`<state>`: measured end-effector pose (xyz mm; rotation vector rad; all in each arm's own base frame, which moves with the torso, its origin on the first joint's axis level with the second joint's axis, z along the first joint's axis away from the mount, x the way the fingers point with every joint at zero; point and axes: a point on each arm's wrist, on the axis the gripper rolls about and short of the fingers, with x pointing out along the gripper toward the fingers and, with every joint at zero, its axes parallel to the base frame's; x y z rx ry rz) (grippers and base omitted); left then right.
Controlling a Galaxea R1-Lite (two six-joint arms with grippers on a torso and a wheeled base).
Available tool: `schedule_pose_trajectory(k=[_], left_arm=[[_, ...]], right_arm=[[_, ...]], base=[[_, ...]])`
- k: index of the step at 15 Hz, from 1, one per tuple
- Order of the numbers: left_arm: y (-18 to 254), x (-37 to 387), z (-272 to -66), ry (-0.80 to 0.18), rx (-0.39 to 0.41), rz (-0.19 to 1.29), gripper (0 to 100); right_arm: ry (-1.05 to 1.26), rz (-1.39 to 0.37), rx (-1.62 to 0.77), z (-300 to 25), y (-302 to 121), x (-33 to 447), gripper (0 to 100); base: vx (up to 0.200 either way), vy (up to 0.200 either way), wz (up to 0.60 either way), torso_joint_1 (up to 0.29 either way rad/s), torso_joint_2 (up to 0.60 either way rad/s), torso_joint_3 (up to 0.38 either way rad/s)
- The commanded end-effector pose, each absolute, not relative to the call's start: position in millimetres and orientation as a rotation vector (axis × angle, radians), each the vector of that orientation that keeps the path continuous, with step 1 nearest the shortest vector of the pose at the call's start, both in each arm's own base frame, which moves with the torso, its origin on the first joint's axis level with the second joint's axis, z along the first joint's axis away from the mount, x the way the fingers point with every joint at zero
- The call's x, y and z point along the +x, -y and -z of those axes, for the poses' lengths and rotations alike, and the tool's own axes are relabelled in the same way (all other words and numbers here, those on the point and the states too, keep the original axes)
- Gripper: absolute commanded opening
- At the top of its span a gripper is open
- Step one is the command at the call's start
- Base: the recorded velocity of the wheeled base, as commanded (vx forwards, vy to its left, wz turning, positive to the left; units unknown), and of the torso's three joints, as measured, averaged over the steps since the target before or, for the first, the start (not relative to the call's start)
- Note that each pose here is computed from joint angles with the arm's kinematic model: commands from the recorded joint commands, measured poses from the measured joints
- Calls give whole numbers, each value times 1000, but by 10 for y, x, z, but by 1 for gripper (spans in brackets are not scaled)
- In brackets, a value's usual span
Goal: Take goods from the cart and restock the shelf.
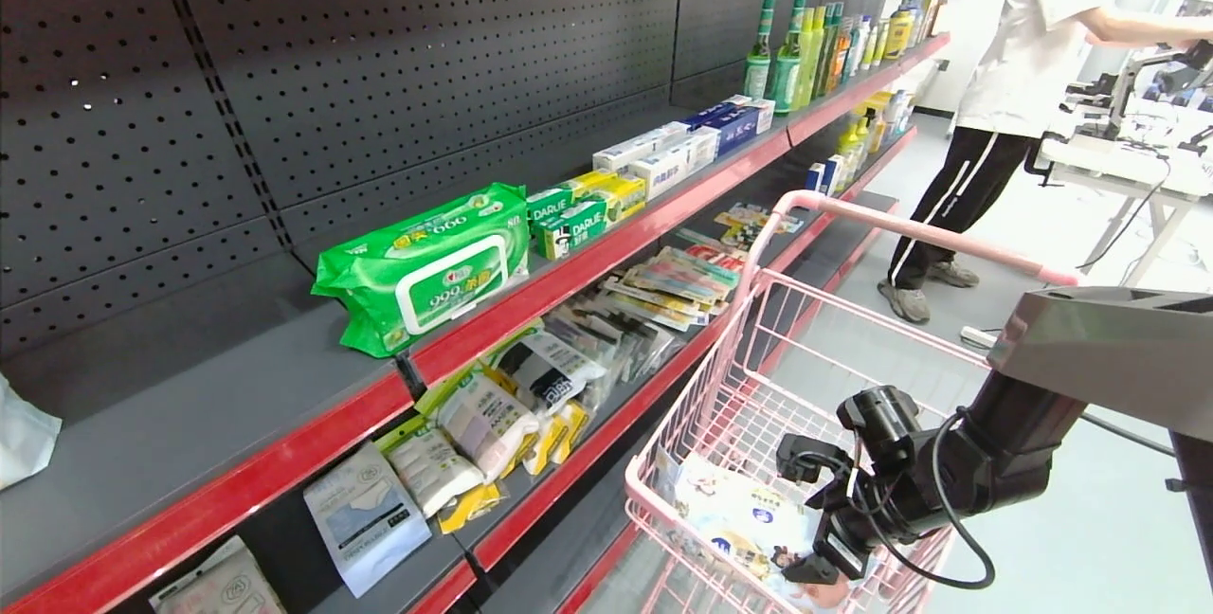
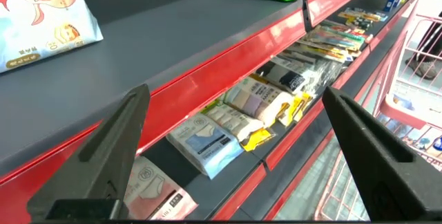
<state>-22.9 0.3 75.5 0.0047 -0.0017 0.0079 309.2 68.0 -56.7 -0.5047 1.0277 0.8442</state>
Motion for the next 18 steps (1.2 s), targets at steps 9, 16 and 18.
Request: schedule_pose_trajectory(k=[9, 16, 18], left_arm=[[-2, -228, -756, 2, 5, -8, 100], [-3, -228, -756, 2, 5, -9, 100], [-3, -228, -756, 2, 5, -9, 100]], right_arm=[[-1025, -848, -508, 578, -680, 3083, 100], [-998, -851, -519, 568, -700, 3105, 100], [-949, -841, -543, 585, -704, 3130, 0]], base=[[0, 0, 0, -57, 144, 88], [0, 0, 0, -18, 50, 29], [0, 0, 0, 0, 0, 0]])
